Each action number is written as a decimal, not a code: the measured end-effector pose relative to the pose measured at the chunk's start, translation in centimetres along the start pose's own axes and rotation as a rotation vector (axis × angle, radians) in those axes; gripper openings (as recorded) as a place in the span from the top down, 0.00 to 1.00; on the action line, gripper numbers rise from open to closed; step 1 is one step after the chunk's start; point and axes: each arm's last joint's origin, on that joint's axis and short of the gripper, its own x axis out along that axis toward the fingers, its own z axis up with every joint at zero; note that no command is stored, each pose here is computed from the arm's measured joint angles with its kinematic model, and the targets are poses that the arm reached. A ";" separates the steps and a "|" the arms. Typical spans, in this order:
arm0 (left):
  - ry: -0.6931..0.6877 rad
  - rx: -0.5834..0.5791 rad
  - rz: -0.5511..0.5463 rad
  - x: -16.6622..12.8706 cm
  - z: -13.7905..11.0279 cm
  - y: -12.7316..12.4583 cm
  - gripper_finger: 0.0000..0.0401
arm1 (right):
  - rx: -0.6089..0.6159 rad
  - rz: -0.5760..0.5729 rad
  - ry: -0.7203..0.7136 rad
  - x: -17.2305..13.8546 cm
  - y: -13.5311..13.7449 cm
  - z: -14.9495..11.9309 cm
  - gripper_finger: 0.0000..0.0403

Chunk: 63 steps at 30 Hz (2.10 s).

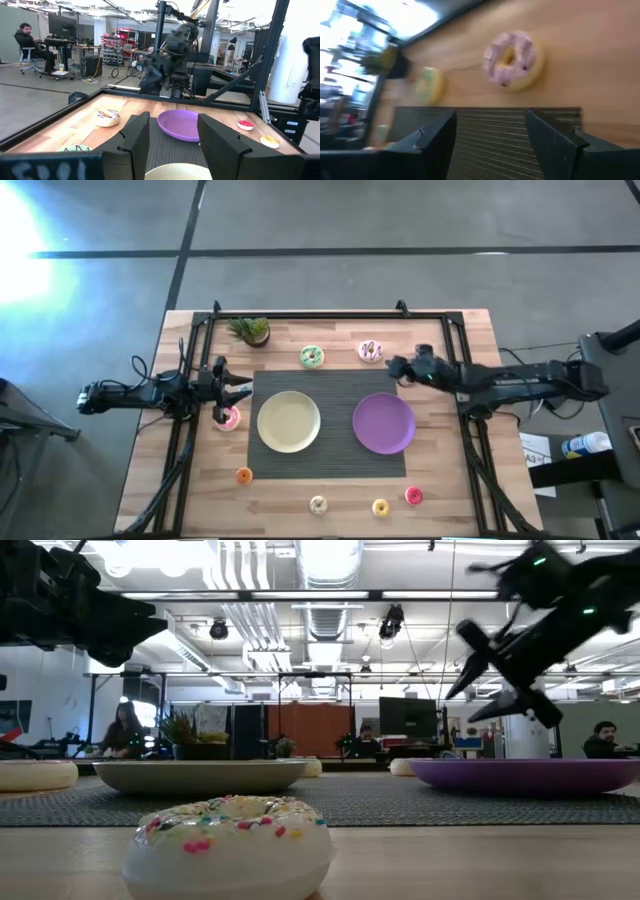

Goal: Pick & Place donuts
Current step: Put the big white donut on the purple plate

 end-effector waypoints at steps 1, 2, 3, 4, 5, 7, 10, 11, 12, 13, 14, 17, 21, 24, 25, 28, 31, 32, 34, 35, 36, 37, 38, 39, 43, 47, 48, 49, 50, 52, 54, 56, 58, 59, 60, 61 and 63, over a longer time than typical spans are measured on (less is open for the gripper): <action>0.000 0.000 0.000 0.0 0.0 0.0 0.65 | 0.000 -0.043 0.021 0.7 0.1 0.6 0.43; 0.000 0.000 0.000 0.0 0.0 0.0 0.65 | -0.009 -0.074 0.038 1.3 0.2 1.3 0.43; 0.000 0.000 0.000 0.0 0.0 0.0 0.65 | -0.016 -0.086 0.056 2.0 0.4 2.2 0.43; 0.000 0.000 0.000 0.0 0.0 0.0 0.65 | -0.020 -0.092 0.080 2.7 0.6 3.1 0.43; 0.000 0.000 0.000 0.0 0.0 0.0 0.65 | -0.028 -0.095 0.112 3.4 0.6 4.0 0.43; 0.000 0.000 0.000 0.0 0.0 0.0 0.65 | -0.056 -0.097 0.180 4.7 0.7 5.6 0.43; 0.000 0.000 0.000 0.0 0.0 0.0 0.65 | -0.112 -0.119 0.245 6.5 1.1 7.6 0.43; 0.000 0.000 0.000 0.0 0.0 0.0 0.65 | -0.144 -0.138 0.266 7.0 1.2 8.0 0.43; 0.000 0.000 0.000 0.0 0.0 0.0 0.65 | -0.176 -0.165 0.294 7.6 1.4 8.2 0.43; 0.000 0.000 0.000 0.0 0.0 0.0 0.65 | -0.212 -0.196 0.326 8.0 1.5 8.4 0.43; 0.000 0.000 0.000 0.0 0.0 0.0 0.65 | -0.248 -0.221 0.356 8.5 1.7 8.5 0.43; 0.000 0.000 0.000 0.0 0.0 0.0 0.65 | -0.340 -0.268 0.421 10.0 2.3 8.7 0.39; 0.000 0.000 0.000 0.0 0.0 0.0 0.65 | -0.396 -0.331 0.435 11.7 2.6 9.1 0.31; 0.000 0.000 0.000 0.0 0.0 0.0 0.65 | -0.412 -0.340 0.445 12.5 3.0 9.4 0.26; 0.000 0.000 0.000 0.0 0.0 0.0 0.65 | -0.416 -0.349 0.456 12.7 3.0 9.4 0.25; 0.000 0.000 0.000 0.0 0.0 0.0 0.65 | -0.432 -0.372 0.486 13.4 2.8 9.4 0.24; 0.000 0.000 0.000 0.0 0.0 0.0 0.65 | -0.452 -0.396 0.517 14.2 2.5 9.2 0.26; 0.000 0.000 0.000 0.0 0.0 0.0 0.65 | -0.457 -0.404 0.528 14.4 2.3 9.0 0.27; 0.000 0.000 0.000 0.0 0.0 0.0 0.65 | -0.461 -0.409 0.534 14.7 2.1 8.9 0.30; 0.000 0.000 0.000 0.0 0.0 0.0 0.65 | -0.462 -0.408 0.534 14.8 2.1 9.0 0.32; 0.000 0.000 0.000 0.0 0.0 0.0 0.65 | -0.464 -0.408 0.534 14.8 2.1 9.0 0.35; 0.000 0.000 0.000 0.0 0.0 0.0 0.65 | -0.470 -0.410 0.533 14.9 2.1 9.1 0.38; 0.000 0.000 0.000 0.0 0.0 0.0 0.65 | -0.478 -0.412 0.530 14.9 2.2 9.1 0.42; 0.000 0.000 0.000 0.0 0.0 0.0 0.65 | -0.489 -0.413 0.524 14.9 2.2 9.2 0.46; 0.000 0.000 0.000 0.0 0.0 0.0 0.65 | -0.525 -0.404 0.519 14.7 2.5 9.7 0.65; 0.000 0.000 0.000 0.0 0.0 0.0 0.65 | -0.618 -0.377 0.540 13.7 3.3 9.8 0.87; 0.000 0.000 0.000 0.0 0.0 0.0 0.65 | -0.647 -0.363 0.541 13.1 3.8 9.7 0.92; 0.000 0.000 0.000 0.0 0.0 0.0 0.65 | -0.667 -0.345 0.540 12.4 4.4 9.6 0.94; 0.000 0.000 0.000 0.0 0.0 0.0 0.65 | -0.681 -0.334 0.546 11.4 4.9 9.4 0.95; 0.000 0.000 0.000 0.0 0.0 0.0 0.65 | -0.714 -0.309 0.576 9.2 5.8 8.5 0.95; 0.001 0.000 0.000 0.0 0.0 0.0 0.65 | -0.744 -0.245 0.628 6.8 6.5 7.4 0.95; 0.000 0.000 0.000 0.0 0.0 0.0 0.65 | -0.757 -0.160 0.717 4.4 6.8 5.8 0.95; 0.000 0.000 0.000 0.0 0.0 0.0 0.65 | -0.741 -0.101 0.796 2.6 6.6 3.8 0.95; 0.000 0.000 0.000 0.0 0.0 0.0 0.65 | -0.738 -0.091 0.822 1.9 6.4 2.8 0.95; 0.001 0.000 0.000 0.0 0.0 0.0 0.65 | -0.743 -0.088 0.833 1.4 6.1 1.8 0.95; 0.001 0.000 0.000 0.0 0.0 0.0 0.65 | -0.751 -0.086 0.830 1.1 5.8 0.9 0.95; 0.001 0.000 0.000 0.0 0.0 0.0 0.65 | -0.741 -0.090 0.813 1.0 5.3 -0.8 0.94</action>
